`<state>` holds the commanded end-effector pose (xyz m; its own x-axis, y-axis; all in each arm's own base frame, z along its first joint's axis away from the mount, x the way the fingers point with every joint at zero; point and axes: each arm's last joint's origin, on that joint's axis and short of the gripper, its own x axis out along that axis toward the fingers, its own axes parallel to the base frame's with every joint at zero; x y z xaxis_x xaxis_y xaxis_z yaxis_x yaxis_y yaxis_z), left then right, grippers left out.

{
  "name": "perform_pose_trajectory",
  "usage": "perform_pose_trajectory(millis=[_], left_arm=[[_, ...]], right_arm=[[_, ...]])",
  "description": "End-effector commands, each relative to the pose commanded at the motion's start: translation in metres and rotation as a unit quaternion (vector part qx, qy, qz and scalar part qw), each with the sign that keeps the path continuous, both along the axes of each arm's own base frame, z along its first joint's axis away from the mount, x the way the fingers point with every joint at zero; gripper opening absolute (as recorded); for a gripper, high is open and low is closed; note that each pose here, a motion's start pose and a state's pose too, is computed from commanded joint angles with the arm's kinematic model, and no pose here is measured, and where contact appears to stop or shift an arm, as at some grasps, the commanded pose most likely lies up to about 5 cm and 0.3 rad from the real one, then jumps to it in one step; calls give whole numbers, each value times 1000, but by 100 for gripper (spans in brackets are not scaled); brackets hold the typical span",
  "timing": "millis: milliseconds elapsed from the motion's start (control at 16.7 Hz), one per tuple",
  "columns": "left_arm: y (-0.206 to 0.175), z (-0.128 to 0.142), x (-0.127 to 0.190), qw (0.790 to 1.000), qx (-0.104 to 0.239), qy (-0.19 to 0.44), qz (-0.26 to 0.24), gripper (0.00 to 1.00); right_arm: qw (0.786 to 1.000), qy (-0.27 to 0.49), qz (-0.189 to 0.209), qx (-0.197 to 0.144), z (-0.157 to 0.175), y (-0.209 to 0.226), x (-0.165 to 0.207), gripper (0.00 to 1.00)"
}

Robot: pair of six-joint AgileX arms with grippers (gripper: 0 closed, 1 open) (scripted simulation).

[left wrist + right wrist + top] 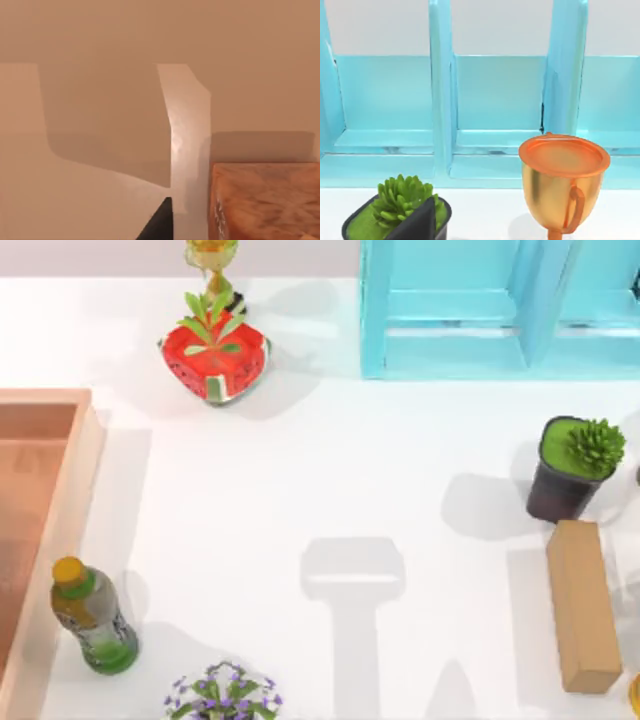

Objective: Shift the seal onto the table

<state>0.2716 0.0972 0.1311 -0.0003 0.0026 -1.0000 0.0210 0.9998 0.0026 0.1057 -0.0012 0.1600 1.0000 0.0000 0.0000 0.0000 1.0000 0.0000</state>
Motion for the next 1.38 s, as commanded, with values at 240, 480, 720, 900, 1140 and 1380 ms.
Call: perform_pose_trajectory(millis=[240, 480, 720, 900, 1140, 1380], left_arm=[[0, 0, 0, 1000, 0, 0, 0, 17], [0, 0, 0, 1000, 0, 0, 0, 0], [0, 0, 0, 1000, 0, 0, 0, 0], [0, 1, 0, 1000, 0, -1, -1, 0], [-17, 28, 12, 999, 7, -34, -9, 0], [-79, 103, 26, 992, 6, -115, -42, 0]], right_arm=[[1000, 0, 0, 0, 0, 0, 0, 100], [1000, 0, 0, 0, 0, 0, 0, 100], [1000, 0, 0, 0, 0, 0, 0, 100], [1000, 0, 0, 0, 0, 0, 0, 100], [1000, 0, 0, 0, 0, 0, 0, 100], [1000, 0, 0, 0, 0, 0, 0, 100]])
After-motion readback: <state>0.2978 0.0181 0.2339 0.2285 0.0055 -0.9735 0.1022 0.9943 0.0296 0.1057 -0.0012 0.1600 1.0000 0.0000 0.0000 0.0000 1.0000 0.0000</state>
